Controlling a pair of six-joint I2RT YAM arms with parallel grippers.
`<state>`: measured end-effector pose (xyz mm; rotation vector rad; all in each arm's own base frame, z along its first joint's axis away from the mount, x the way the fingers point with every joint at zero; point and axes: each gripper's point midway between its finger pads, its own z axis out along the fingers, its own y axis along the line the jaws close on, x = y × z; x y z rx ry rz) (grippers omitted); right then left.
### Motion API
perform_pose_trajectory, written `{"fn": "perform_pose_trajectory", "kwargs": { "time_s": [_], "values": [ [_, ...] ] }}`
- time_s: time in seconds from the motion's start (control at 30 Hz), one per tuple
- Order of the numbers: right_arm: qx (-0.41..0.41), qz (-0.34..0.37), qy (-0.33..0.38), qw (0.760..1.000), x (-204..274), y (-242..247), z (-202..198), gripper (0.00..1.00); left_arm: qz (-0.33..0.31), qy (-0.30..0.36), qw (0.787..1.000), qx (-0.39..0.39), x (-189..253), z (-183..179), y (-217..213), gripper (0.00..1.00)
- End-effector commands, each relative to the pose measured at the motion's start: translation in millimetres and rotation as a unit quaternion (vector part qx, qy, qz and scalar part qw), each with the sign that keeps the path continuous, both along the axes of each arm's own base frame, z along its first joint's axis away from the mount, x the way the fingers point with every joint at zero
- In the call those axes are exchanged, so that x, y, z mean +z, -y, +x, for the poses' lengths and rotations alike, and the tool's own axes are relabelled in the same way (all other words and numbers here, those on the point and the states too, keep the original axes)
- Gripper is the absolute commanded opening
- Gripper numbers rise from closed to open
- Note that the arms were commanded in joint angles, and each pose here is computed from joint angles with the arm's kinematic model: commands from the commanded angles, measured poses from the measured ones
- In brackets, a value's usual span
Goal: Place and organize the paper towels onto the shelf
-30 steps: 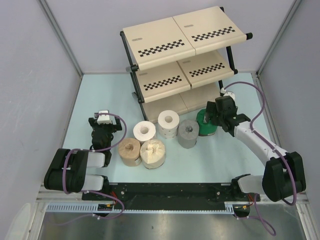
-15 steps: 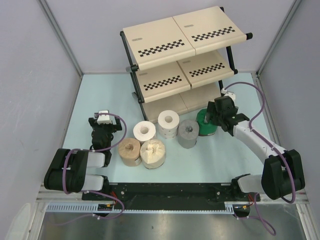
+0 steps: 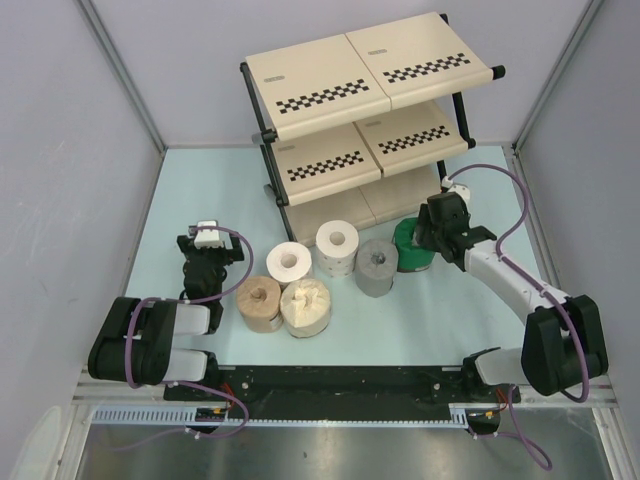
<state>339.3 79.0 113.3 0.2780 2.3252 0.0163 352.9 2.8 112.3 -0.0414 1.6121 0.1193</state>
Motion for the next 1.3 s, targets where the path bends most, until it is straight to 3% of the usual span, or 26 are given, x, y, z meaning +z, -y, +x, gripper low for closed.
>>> {"fn": "perform_pose_trajectory", "kwargs": {
  "time_s": [0.0,0.17,0.33,0.7,0.77,0.83,0.9,1.27],
  "values": [
    [-0.007,-0.003,-0.009,1.000,-7,2,1,0.70,-0.005,0.032,0.999,-0.008,18,5,3,1.00],
    [-0.013,-0.016,-0.021,1.000,-14,5,-1,0.70,-0.005,0.032,0.999,-0.008,18,5,3,1.00],
    [-0.017,-0.032,-0.022,0.999,-16,6,-2,0.63,-0.006,0.032,0.999,-0.008,18,5,3,1.00],
    [-0.012,-0.037,-0.033,0.999,-25,2,-3,0.57,-0.006,0.032,0.999,-0.008,18,5,3,1.00],
    [-0.013,-0.037,-0.032,0.999,-25,2,-3,0.52,-0.006,0.032,0.999,-0.008,18,5,3,1.00],
    [-0.020,-0.035,-0.029,0.999,-25,3,-4,0.41,-0.005,0.032,0.999,-0.008,18,5,3,1.00],
    [-0.029,-0.032,-0.017,0.999,-20,6,-6,0.37,-0.006,0.032,0.999,-0.008,19,5,3,1.00],
    [-0.084,0.033,0.131,0.987,56,30,5,0.38,-0.006,0.032,0.999,-0.008,19,5,3,1.00]
  ]
}}
